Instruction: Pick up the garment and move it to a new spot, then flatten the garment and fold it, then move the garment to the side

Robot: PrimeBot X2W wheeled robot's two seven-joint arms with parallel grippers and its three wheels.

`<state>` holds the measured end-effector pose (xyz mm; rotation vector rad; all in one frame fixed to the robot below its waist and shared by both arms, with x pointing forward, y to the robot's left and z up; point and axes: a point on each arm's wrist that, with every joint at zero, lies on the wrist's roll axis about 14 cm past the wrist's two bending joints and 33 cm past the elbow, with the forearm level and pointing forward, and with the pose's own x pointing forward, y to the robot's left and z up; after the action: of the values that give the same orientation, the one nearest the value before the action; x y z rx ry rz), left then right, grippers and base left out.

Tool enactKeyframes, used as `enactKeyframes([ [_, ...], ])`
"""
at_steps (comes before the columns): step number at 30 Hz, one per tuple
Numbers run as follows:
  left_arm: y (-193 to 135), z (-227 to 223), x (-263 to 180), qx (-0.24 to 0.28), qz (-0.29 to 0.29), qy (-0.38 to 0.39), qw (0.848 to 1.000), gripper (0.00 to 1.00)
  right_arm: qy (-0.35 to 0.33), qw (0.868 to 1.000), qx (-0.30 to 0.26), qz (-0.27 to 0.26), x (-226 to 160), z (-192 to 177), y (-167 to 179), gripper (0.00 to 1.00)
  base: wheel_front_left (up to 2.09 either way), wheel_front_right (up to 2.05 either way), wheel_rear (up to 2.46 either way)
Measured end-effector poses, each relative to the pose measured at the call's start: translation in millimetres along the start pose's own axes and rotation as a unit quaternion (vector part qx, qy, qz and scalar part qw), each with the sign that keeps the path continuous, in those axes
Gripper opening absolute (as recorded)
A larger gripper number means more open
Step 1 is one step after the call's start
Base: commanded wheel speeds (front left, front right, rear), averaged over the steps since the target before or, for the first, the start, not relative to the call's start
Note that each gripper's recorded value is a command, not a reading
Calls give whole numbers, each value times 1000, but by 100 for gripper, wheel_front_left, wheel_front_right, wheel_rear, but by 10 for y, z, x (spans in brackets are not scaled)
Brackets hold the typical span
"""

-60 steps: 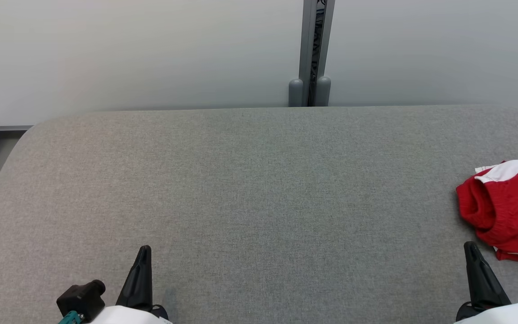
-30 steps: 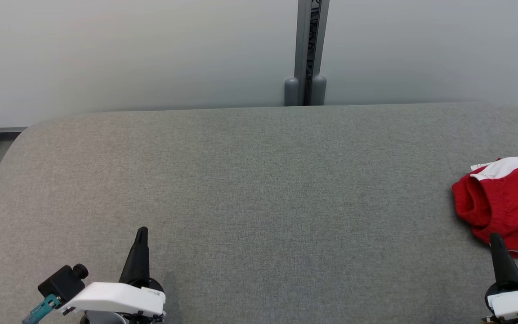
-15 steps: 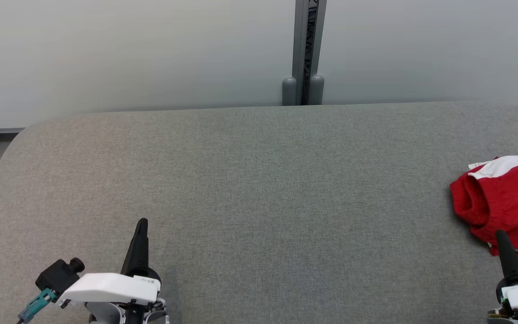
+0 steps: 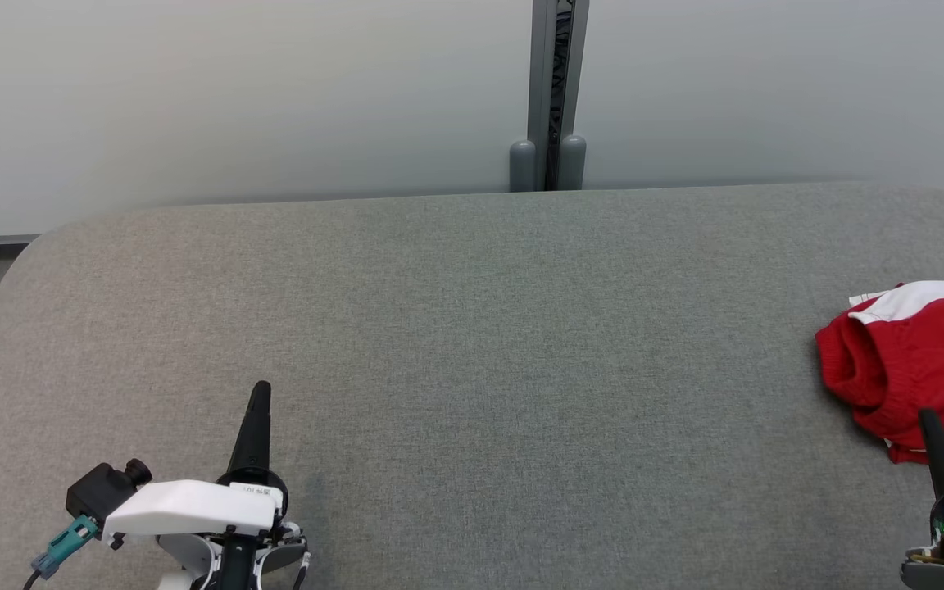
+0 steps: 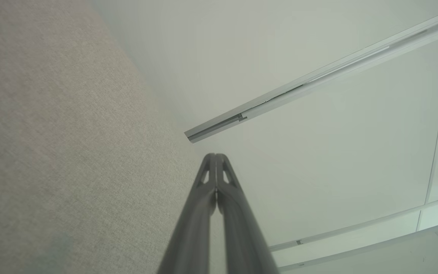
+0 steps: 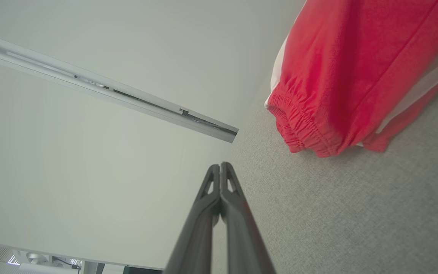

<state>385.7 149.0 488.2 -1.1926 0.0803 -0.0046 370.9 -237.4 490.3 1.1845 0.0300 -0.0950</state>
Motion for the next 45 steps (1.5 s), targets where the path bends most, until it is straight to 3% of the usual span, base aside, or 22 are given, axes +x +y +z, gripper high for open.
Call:
enactKeyframes([
  [45, -218, -30, 195, -163, -23, 15, 986, 0, -19, 985, 168, 22, 32, 238, 34, 0, 0, 0, 0],
])
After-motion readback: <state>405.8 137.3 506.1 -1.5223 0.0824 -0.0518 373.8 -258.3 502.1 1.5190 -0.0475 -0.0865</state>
